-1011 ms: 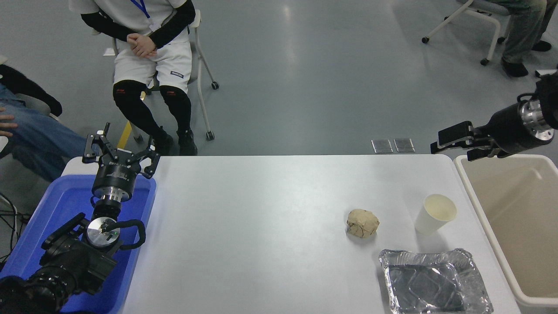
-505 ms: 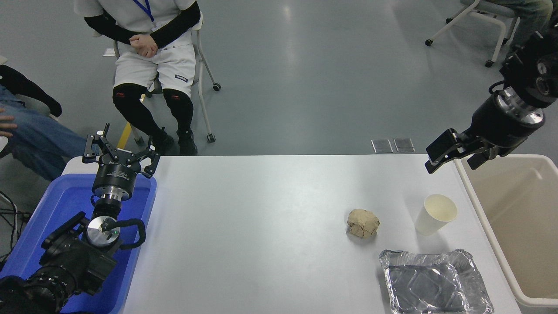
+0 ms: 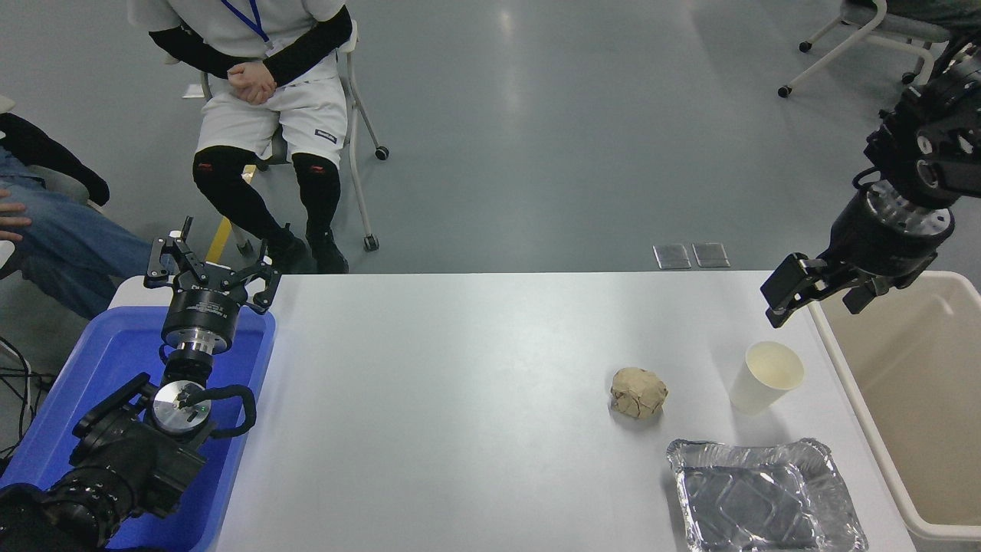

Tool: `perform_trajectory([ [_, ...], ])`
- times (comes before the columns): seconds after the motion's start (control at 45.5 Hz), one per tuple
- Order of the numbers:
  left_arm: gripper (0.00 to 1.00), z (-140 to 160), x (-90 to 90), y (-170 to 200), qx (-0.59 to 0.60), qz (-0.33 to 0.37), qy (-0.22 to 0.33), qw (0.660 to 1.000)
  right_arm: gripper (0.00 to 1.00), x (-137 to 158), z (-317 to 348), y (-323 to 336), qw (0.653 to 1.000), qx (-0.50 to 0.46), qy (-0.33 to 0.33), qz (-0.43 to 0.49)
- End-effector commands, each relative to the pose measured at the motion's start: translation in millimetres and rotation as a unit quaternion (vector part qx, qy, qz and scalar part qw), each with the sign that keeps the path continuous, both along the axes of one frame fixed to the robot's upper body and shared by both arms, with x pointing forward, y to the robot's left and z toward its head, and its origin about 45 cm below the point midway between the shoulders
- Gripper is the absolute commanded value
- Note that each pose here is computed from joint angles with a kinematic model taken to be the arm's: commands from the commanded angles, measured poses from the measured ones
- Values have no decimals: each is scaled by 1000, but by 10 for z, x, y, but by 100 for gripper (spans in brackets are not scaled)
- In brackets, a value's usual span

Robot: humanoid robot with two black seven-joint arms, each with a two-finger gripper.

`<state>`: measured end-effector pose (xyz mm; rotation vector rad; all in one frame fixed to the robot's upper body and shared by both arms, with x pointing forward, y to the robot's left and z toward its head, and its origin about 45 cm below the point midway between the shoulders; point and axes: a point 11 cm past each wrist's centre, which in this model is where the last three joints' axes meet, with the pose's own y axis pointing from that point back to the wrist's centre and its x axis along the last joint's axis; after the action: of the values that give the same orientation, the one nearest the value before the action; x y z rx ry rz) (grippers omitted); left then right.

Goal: Pick up paper cup place in dustbin

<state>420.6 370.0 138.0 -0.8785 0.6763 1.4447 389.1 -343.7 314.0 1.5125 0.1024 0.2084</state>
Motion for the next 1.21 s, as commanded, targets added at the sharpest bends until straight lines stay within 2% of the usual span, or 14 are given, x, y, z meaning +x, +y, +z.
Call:
perform_trajectory([
  [0.0,99,1,1,-3,0,0,0,1000,100,35,-52,-19,1000,0,-9,4],
  [0.374,99,1,1,-3,0,0,0,1000,100,160,-506,-107,998,57,-22,-27],
  [0.703,99,1,1,-4,1,-1,0,1000,100,278,-848,-344,997,49,-47,-47],
  [1.187,99,5,1,3,1,-1,-1,1000,100,103,-1507,-646,998,0,-61,-18],
])
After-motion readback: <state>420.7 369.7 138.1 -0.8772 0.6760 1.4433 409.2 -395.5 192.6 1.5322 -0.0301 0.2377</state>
